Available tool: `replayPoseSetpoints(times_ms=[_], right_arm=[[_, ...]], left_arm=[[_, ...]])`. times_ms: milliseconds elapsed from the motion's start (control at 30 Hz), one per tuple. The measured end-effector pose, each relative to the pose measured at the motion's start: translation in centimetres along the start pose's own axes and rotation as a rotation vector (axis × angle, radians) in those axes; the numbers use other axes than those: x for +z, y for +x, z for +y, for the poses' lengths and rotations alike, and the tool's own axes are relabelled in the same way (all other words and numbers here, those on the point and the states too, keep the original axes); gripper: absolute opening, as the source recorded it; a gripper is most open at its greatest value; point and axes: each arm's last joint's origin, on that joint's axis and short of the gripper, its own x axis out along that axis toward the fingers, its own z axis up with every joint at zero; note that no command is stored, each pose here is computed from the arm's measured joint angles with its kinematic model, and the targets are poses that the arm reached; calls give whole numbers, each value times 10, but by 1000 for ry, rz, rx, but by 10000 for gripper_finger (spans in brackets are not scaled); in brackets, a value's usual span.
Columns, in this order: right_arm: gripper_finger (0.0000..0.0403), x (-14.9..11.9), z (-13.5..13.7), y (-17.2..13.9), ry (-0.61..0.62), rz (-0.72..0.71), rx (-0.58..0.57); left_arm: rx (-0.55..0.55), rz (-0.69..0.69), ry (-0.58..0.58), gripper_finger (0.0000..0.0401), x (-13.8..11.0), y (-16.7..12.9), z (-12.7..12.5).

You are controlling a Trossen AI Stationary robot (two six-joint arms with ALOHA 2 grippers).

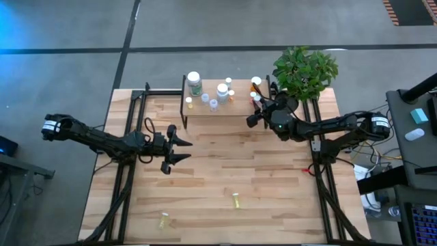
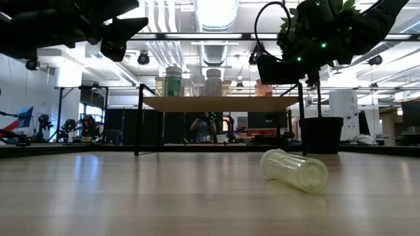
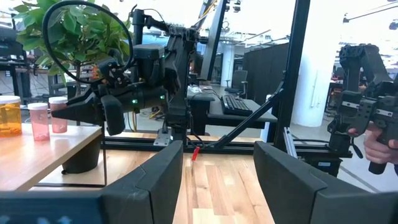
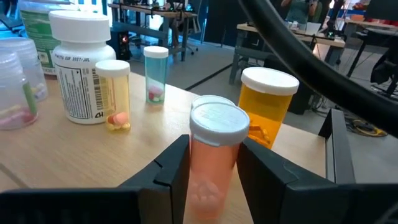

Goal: Pick and place medicine bottles onto shelf by color
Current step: Put the pink pill bottle on the shelf

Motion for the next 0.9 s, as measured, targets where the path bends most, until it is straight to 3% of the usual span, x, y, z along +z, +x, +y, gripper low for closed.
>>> replayPoseSetpoints(times_ms=[900], right_arm=[[121, 8, 5, 3, 2, 59, -3]], left_arm=[[7, -1, 0, 183, 0, 0, 0]])
